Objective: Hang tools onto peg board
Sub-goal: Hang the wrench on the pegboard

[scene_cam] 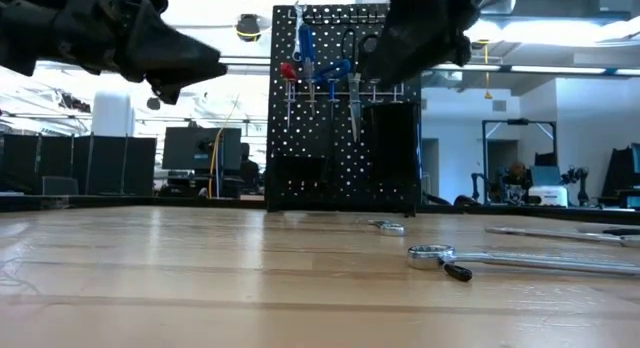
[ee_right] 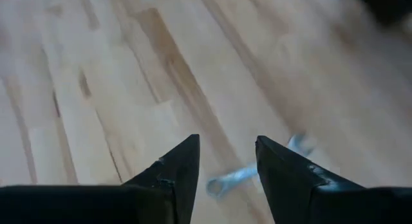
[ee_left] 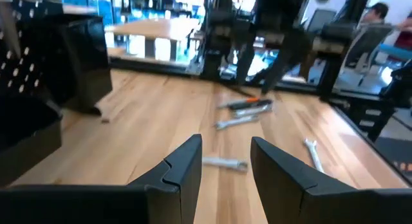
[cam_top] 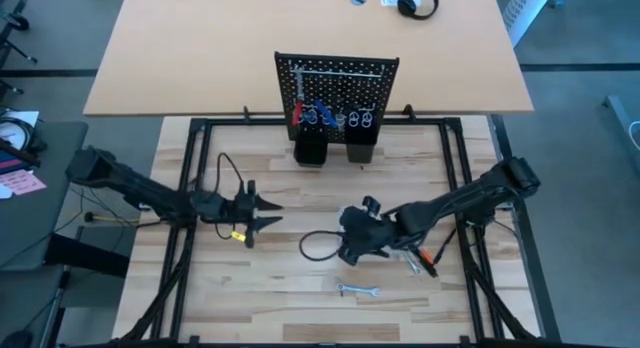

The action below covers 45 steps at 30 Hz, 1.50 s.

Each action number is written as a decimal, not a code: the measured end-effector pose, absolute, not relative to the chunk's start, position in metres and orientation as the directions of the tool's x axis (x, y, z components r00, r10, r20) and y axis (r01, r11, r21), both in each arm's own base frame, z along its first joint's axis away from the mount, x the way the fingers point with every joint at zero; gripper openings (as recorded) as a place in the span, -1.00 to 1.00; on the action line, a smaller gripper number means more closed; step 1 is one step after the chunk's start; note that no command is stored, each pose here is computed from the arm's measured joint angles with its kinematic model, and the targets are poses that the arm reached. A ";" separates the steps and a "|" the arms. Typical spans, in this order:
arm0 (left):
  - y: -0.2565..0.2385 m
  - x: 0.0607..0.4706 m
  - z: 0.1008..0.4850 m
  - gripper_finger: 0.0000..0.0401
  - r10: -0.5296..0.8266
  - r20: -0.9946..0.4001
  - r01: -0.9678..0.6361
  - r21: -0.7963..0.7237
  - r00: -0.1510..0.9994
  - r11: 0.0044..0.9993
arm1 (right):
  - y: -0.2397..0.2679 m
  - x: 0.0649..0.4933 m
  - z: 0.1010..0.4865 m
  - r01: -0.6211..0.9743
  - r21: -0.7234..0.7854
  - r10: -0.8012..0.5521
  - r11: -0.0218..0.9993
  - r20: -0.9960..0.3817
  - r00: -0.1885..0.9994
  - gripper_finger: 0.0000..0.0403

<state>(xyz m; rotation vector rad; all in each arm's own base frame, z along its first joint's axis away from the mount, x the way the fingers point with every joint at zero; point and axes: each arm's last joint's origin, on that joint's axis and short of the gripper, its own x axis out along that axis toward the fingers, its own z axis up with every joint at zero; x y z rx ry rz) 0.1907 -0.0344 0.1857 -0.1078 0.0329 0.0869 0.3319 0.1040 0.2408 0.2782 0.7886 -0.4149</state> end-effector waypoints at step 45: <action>-0.045 0.241 0.168 -0.38 0.109 -0.215 -0.094 0.077 0.970 0.993 | 0.061 0.391 0.121 0.661 0.012 -0.174 0.751 -0.961 0.215 -0.85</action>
